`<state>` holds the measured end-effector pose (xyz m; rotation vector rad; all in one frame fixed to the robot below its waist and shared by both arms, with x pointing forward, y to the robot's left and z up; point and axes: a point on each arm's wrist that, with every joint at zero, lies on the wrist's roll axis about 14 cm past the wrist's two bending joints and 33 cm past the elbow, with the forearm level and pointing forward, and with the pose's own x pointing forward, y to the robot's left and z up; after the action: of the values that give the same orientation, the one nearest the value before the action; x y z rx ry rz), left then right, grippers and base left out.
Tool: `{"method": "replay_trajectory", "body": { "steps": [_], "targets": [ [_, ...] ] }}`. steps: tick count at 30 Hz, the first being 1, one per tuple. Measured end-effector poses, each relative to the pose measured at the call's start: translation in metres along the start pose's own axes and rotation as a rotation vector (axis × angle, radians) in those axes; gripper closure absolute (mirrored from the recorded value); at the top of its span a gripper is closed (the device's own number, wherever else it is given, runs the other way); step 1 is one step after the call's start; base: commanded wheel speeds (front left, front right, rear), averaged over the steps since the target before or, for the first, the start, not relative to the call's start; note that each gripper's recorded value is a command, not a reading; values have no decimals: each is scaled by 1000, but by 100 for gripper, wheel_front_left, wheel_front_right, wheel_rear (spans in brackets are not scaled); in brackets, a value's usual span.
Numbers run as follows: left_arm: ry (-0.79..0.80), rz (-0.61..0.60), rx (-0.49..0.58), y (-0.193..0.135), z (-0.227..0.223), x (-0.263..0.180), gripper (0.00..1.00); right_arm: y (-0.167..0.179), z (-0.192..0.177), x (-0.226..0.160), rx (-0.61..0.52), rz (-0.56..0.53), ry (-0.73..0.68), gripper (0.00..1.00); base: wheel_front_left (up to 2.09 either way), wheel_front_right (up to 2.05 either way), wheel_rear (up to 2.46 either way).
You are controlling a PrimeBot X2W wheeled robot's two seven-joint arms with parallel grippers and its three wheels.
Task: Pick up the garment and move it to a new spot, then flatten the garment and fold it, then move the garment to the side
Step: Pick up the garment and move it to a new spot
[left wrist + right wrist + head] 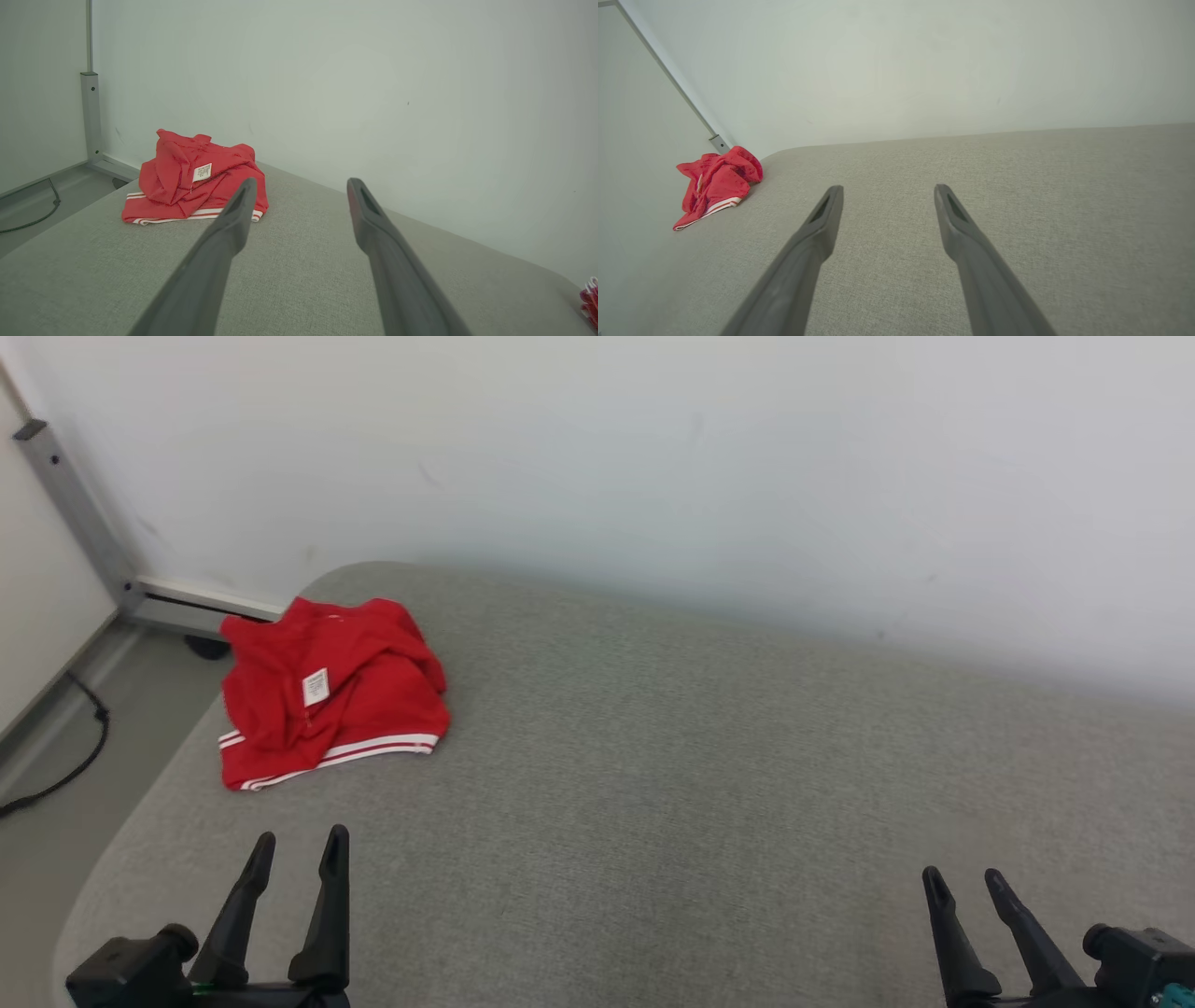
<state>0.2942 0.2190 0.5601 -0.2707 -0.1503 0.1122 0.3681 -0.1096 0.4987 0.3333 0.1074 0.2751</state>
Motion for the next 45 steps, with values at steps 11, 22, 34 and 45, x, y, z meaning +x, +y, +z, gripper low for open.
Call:
{"method": "replay_trajectory", "body": {
  "steps": [11, 22, 34, 45],
  "targets": [
    [-85, 205, 83, 59, 34, -51, 0, 84, -15, 36, -15, 252, 62, 0, 0, 0, 0],
    [-93, 362, 116, 85, 38, -78, 0, 136, -39, 61, -12, 404, 146, 0, 0, 0, 0],
    [19, 240, 125, 74, 19, -40, 0, 117, -43, 61, -31, 353, 156, 0, 0, 0, 0],
    [198, 165, 49, 69, -1, 41, 0, 100, -49, 63, -59, 323, 195, 0, 0, 0, 0]
  ]
}}
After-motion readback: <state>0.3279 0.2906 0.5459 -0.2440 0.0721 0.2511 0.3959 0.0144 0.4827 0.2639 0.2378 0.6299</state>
